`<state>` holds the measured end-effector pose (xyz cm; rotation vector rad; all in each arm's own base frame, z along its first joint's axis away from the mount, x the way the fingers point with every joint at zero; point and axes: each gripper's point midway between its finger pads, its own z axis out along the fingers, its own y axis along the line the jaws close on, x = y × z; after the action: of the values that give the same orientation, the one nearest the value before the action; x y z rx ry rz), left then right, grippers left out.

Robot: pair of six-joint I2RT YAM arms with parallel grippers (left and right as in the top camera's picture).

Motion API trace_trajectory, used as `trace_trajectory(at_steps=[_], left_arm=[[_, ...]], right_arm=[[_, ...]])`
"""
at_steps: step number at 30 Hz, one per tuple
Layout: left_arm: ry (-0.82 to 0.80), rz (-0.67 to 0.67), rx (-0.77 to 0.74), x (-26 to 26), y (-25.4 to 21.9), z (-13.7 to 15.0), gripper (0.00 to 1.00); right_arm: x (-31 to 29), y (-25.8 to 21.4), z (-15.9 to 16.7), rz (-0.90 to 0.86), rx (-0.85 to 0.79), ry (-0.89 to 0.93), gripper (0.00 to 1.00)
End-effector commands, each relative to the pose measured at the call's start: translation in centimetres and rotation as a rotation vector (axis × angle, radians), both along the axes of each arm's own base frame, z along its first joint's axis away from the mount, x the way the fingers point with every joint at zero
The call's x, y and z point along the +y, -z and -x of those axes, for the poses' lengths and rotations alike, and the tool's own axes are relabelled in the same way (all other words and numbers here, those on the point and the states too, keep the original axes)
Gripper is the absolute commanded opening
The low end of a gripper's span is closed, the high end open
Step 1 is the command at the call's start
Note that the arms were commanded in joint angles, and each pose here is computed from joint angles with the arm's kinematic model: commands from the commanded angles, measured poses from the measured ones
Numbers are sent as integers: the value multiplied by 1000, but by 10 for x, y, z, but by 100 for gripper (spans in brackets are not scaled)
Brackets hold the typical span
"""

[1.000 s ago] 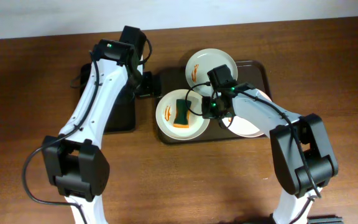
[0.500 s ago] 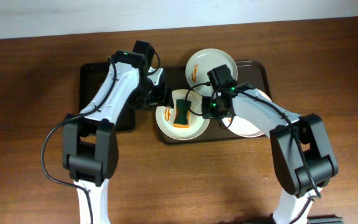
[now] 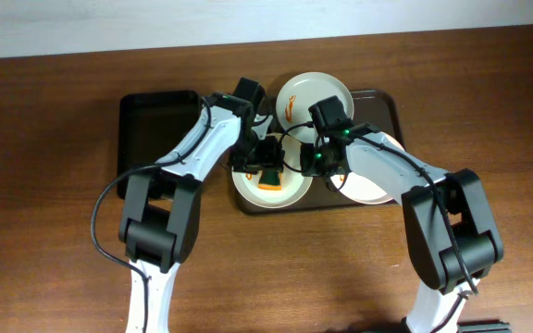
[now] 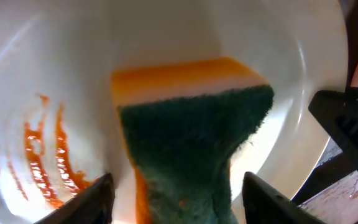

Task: Clean dirty plates on tray and stack at the side
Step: 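Scrub the front-left plate with the sponge while the right gripper holds it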

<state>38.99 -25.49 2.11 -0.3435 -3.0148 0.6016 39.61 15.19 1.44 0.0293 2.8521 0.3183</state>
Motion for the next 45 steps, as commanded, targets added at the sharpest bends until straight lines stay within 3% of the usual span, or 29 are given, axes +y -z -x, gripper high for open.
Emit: trace_trajectory(at_steps=[1,3,7,14,15,18,22,27,31,33,36,41,45], left_arm=[[0,7,11,-5,4,3,58],[3,9,7,-6,4,2,58],[0,-26,-13,-1,7,-1,43],[44,-68,-17,-13,19,9,45],[46,-69,-14,-14,20,10,37],[46,-65,-19,-15,19,8,0],[37,17,0,-30,7,9,0],[-67,55,-42,-41,6,-11,0],[-59,48,-42,-45,15,-10,0],[-67,-21,-55,-35,24,-11,0],[-93,-305,-91,18,35,-10,0],[-114,-551,-116,75,33,-12,0],[-125,-721,-225,104,14,-32,0]], right_arm=[[1,0,0,17,-7,-4,4],[1,0,0,17,-7,-4,4],[1,0,0,17,-8,-4,4],[1,0,0,17,-7,-5,4],[1,0,0,17,-7,-5,4],[1,0,0,17,-8,-5,4],[1,0,-1,16,-9,-4,4],[1,-1,-1,15,-11,-4,4],[1,-1,-1,16,-11,-4,4],[1,0,-1,16,-10,-4,4],[1,0,-1,17,-9,-4,4],[1,-1,-1,15,-11,-4,4],[1,-1,-1,15,-11,-4,4]])
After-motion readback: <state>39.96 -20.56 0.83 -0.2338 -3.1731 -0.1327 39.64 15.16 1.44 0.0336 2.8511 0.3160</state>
